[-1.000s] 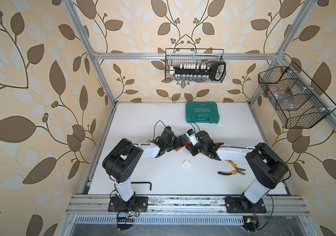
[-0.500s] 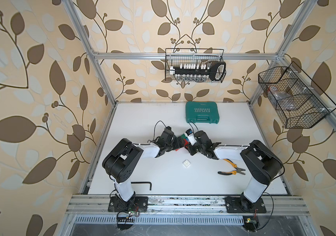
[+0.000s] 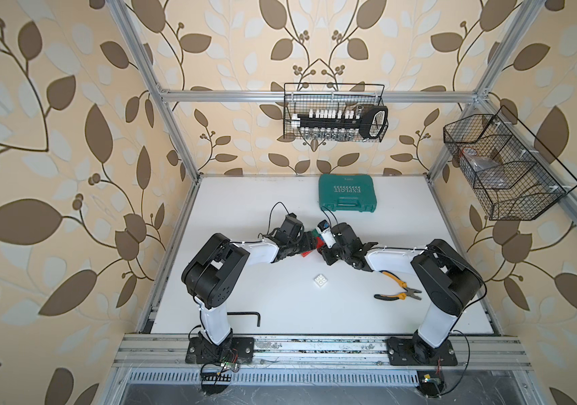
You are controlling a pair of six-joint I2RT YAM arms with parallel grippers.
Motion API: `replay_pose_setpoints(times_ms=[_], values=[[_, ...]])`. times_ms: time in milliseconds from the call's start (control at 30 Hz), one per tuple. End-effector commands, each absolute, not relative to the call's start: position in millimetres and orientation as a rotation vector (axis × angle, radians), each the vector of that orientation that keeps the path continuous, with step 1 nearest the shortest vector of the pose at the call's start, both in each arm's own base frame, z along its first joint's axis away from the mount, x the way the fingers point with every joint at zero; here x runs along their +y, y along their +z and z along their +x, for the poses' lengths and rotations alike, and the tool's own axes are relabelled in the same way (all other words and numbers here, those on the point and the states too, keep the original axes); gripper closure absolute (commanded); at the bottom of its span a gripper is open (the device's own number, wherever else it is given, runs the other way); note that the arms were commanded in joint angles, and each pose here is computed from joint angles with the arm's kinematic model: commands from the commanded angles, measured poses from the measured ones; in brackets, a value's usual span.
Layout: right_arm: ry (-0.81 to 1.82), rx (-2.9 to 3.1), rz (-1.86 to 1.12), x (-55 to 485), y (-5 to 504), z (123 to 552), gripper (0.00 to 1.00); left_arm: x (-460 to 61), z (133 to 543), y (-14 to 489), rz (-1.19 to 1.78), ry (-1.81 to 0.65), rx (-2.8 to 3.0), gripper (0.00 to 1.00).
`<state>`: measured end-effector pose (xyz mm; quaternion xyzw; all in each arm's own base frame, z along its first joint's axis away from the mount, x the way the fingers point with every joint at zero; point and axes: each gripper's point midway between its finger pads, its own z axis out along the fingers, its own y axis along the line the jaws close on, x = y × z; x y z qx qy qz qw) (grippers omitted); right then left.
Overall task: Assemble a small pinwheel with lego
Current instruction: Assemble the lego brick with the lego brick, then pick up the lego brick from the center of the board.
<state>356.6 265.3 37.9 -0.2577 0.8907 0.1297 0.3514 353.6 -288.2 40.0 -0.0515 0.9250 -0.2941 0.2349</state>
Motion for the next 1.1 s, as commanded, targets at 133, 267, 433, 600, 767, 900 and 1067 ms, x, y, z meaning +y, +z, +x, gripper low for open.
replay_pose_setpoints(times_ms=[133,267,433,600,767,900,1067], values=[[0.371,2.391,-0.717,270,21,340,0.84,-236,300,-51,-0.229,-0.512,2.847,0.25],[0.387,2.399,-0.693,270,35,345,0.69,-243,307,-22,-0.202,-0.58,2.789,0.1],[0.433,2.378,-0.654,269,63,345,0.46,-248,320,33,-0.187,-0.644,2.668,0.01],[0.455,2.385,-0.658,261,83,330,0.39,-242,322,56,-0.215,-0.661,2.644,0.01],[0.605,2.409,-0.796,266,85,281,0.39,-247,296,71,-0.265,-0.963,2.593,0.01],[0.591,2.445,-0.896,270,68,257,0.37,-246,276,72,-0.331,-1.172,2.555,0.01],[0.518,2.476,-0.975,281,49,245,0.35,-227,257,71,-0.339,-1.14,2.546,0.01]])
